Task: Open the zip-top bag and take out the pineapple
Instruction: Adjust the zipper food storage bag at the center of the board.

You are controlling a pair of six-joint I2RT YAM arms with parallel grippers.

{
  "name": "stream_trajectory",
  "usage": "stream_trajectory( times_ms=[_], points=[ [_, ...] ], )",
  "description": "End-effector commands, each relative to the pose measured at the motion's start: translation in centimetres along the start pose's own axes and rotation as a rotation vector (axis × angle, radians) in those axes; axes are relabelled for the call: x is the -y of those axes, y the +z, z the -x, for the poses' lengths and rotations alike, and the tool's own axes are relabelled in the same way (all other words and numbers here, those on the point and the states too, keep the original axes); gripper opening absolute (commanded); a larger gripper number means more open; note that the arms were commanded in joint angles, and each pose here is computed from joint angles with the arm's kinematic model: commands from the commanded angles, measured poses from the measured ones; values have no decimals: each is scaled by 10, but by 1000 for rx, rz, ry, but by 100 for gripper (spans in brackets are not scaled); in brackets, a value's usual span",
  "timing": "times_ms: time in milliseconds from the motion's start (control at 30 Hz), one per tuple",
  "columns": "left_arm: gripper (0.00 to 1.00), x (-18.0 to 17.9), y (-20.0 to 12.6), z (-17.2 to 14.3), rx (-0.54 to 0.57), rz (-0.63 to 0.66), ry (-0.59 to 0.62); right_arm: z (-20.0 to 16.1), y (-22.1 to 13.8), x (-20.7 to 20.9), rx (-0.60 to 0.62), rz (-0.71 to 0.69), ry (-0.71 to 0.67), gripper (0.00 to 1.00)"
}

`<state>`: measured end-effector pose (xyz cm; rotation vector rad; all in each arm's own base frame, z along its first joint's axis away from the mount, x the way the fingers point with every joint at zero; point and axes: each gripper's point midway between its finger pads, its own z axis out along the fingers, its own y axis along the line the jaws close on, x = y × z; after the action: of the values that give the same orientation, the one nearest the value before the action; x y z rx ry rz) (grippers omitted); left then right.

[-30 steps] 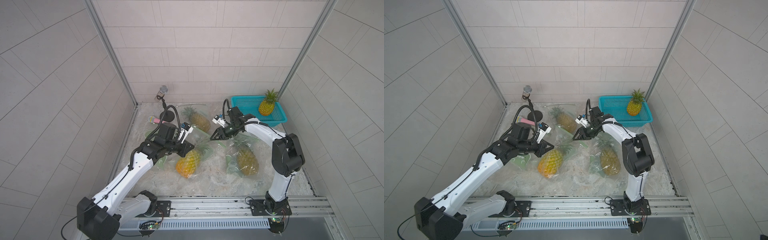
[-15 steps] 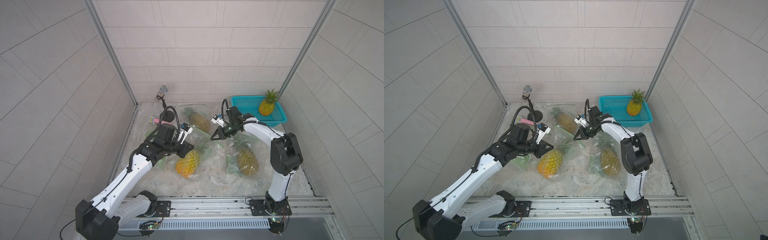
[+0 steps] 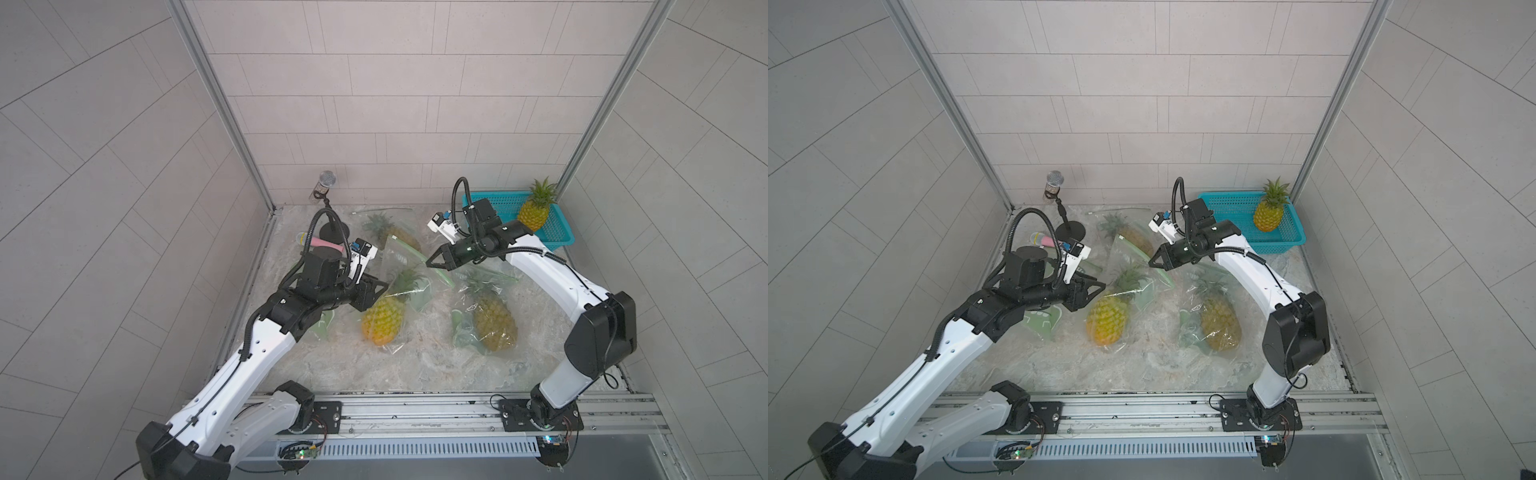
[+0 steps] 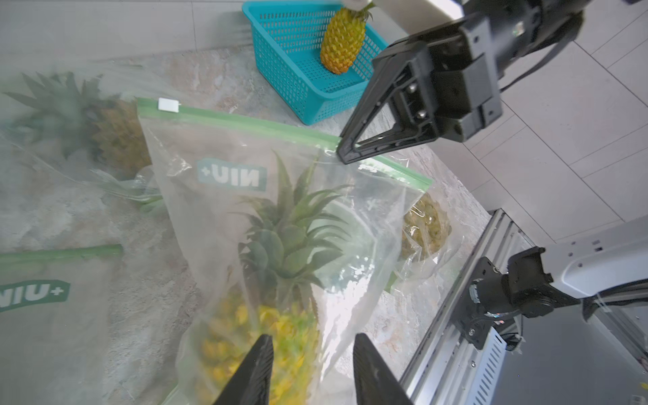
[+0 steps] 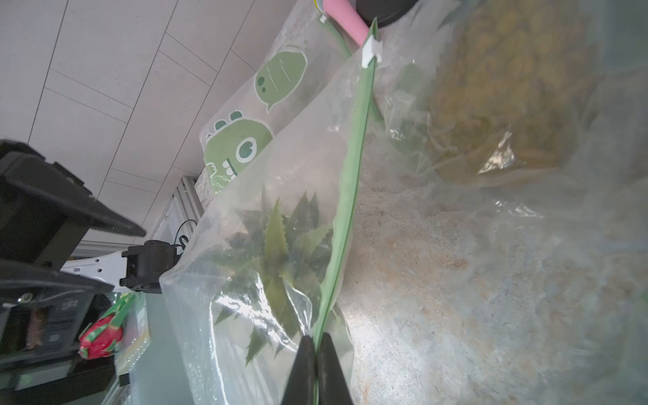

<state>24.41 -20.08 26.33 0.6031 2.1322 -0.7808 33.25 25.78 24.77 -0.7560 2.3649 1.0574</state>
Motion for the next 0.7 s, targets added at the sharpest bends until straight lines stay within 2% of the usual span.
stream_trajectory(
  times_ms=[0,133,300,467,667],
  points=[
    [47,-6,-19,25,73,92,22,14,-25,-24,54,-40,-179,0],
    [50,-14,-32,36,78,167,29,16,-38,-44,59,-65,-330,0],
    [50,-18,-42,48,94,192,57,13,-46,-60,58,-61,-499,0],
    [50,-20,-47,59,131,122,45,6,-51,-67,42,-53,-593,0],
    [49,-35,-45,72,203,58,77,-12,-57,-85,19,34,-733,0]
  ],
)
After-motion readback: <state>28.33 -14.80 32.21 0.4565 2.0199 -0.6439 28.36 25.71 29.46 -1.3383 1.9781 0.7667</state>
